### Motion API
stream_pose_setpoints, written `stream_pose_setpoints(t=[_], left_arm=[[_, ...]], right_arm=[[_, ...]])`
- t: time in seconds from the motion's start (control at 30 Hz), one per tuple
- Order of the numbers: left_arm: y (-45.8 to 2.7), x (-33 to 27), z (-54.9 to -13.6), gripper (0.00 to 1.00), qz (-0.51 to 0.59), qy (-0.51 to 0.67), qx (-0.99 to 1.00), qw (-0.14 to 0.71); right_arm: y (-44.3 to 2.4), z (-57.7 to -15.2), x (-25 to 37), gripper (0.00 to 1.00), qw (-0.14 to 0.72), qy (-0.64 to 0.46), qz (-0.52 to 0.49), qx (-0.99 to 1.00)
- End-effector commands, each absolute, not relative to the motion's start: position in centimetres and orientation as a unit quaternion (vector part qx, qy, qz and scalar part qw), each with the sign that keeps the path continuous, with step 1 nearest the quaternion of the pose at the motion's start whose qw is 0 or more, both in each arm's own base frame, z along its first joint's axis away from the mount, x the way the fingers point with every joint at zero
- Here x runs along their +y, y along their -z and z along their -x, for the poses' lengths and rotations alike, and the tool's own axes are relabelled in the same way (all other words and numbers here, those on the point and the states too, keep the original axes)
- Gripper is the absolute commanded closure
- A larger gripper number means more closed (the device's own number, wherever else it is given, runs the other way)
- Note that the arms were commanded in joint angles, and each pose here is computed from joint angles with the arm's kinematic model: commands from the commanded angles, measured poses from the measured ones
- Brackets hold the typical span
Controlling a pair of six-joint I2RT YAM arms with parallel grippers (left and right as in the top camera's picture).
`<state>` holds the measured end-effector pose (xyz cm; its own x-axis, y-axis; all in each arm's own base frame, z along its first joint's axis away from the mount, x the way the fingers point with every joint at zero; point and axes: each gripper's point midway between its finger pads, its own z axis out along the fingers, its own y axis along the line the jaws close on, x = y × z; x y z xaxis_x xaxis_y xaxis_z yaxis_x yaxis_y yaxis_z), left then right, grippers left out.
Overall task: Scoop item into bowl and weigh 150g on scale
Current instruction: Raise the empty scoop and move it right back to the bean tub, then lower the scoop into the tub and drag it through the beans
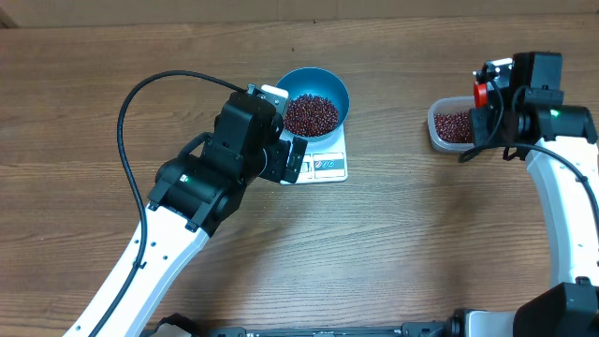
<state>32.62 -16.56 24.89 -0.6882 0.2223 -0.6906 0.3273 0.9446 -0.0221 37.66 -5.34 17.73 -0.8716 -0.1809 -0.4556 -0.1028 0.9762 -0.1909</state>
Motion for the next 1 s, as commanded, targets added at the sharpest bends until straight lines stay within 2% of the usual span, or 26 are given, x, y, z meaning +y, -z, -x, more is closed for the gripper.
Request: stream_pose_setpoints(t=[0.0,0.3,0.97], left_arm=[[-26.2,-16.7,-32.6,0.00,-0.157,0.078,0.908,0.380],[-26.2,-16.7,-32.6,0.00,-0.157,0.078,0.908,0.380],[-26.2,-16.7,-32.6,0.00,-0.157,0.078,0.908,0.380]], right_arm=[[-15.9,-36.7,-5.3,0.96,0.219,0.075,0.069,0.970],[-11.1,-35.6,-5.2,0.96,0.169,0.066,0.071,0.981],[-8.2,-34.9,-8.1,0.96,0.169,0.057,0.027,0.984]])
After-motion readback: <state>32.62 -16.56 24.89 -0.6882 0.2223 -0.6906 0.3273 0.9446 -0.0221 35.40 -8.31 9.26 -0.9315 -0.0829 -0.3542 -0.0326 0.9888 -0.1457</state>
